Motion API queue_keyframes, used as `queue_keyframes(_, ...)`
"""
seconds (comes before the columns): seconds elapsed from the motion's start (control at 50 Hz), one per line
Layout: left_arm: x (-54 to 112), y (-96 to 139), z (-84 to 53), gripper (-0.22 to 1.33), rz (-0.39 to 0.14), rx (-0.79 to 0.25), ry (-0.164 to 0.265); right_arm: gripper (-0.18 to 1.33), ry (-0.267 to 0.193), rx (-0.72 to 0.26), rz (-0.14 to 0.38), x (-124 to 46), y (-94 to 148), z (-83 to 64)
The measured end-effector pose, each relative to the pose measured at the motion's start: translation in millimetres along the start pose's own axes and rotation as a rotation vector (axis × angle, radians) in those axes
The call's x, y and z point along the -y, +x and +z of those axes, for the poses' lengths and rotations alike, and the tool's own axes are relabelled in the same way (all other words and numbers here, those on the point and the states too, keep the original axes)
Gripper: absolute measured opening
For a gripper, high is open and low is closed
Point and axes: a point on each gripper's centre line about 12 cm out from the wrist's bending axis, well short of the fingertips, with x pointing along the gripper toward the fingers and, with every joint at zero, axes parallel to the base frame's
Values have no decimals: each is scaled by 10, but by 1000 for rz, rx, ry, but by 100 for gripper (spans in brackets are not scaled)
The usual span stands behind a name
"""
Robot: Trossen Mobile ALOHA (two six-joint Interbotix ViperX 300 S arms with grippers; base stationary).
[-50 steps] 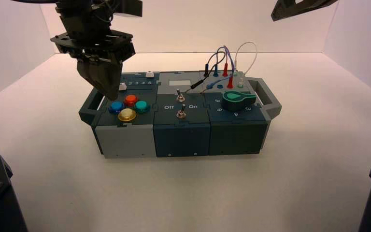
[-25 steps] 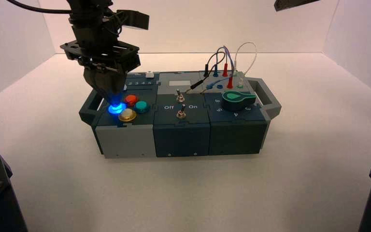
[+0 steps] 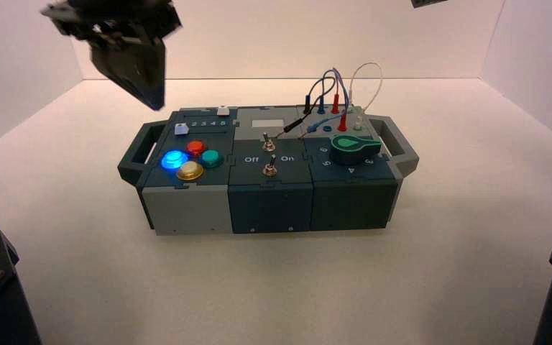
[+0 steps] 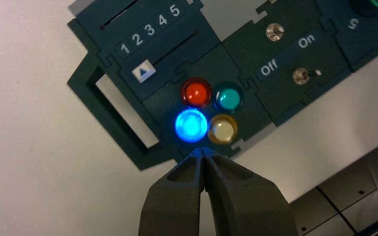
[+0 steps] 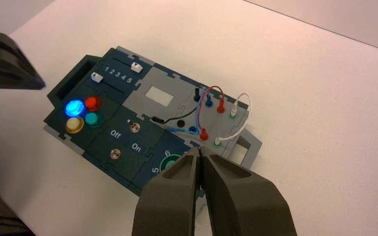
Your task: Push the blue button with the left gripper.
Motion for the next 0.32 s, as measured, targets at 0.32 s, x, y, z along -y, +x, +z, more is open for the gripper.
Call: queue_keyframes(0.32, 5, -130, -42, -17, -2, 44, -24, -14, 4, 0, 2, -2, 0, 0)
